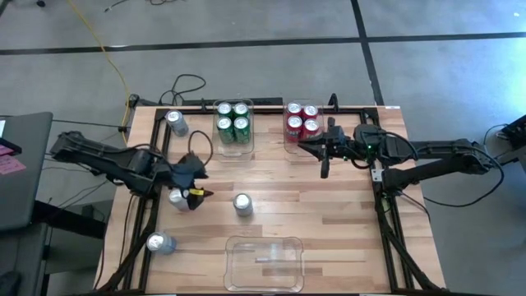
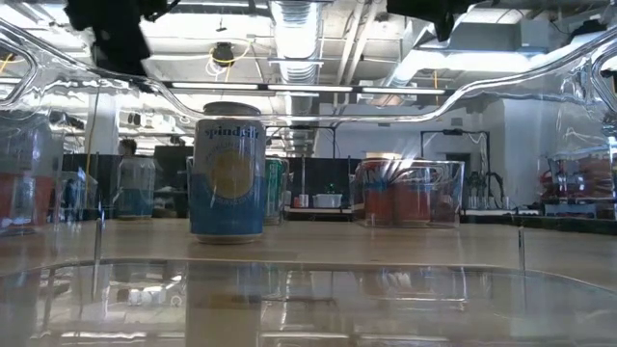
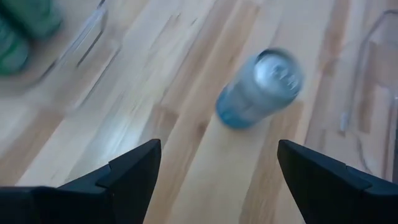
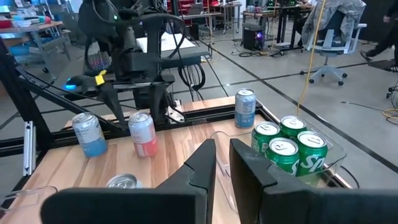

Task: Sort soda cans
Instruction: Put the blue soda can into the bottom transparent bin

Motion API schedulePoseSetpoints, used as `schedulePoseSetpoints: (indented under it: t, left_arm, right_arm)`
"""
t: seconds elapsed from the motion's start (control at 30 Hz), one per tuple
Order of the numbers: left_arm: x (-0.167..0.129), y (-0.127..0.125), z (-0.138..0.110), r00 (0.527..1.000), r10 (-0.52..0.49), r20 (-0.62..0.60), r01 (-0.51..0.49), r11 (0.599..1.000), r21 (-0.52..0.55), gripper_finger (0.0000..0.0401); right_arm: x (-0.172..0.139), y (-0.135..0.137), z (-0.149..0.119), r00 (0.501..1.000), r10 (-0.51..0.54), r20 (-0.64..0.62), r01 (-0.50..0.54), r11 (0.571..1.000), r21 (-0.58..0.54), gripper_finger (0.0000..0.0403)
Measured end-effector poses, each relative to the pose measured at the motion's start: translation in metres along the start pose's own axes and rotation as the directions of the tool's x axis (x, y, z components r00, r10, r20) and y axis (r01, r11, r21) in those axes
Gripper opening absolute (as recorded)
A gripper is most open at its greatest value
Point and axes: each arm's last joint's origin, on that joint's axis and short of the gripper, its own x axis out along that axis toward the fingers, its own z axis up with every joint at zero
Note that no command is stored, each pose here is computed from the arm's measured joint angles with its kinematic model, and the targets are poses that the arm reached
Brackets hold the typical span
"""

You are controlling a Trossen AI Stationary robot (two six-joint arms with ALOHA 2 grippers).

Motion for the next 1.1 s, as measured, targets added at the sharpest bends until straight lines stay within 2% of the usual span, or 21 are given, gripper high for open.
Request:
schedulePoseSetpoints:
  t: [0.27, 0.5, 0.67, 0.97, 1.1]
  left_arm:
    - [0.031, -0.022, 0.014, 0.996, -0.053, 0.072, 0.037, 0.976, 0.213, 0.0319]
    - [0.065, -0.04, 0.018, 0.992, -0.113, 0.063, 0.08, 0.917, 0.391, 0.0318]
    - [0.082, -0.044, 0.017, 0.994, -0.099, 0.046, 0.071, 0.908, 0.413, 0.0324]
    - [0.118, -0.05, 0.009, 0.998, -0.059, -0.008, 0.057, 0.888, 0.456, 0.0387]
    - [0.129, -0.052, 0.007, 0.999, -0.05, -0.019, 0.053, 0.883, 0.467, 0.0394]
  right_arm:
    - [-0.009, 0.004, 0.004, 0.999, 0.026, 0.018, -0.026, 1.0, 0.0, 0.0066]
    - [-0.022, 0.01, 0.007, 0.998, 0.066, 0.025, -0.065, 0.998, -0.007, 0.0066]
    - [-0.024, 0.012, 0.006, 0.997, 0.079, 0.015, -0.079, 0.997, -0.009, 0.0066]
    - [-0.023, 0.013, 0.005, 0.997, 0.08, 0.009, -0.08, 0.997, -0.01, 0.0066]
    - [-0.023, 0.013, 0.005, 0.997, 0.08, 0.007, -0.08, 0.997, -0.01, 0.0066]
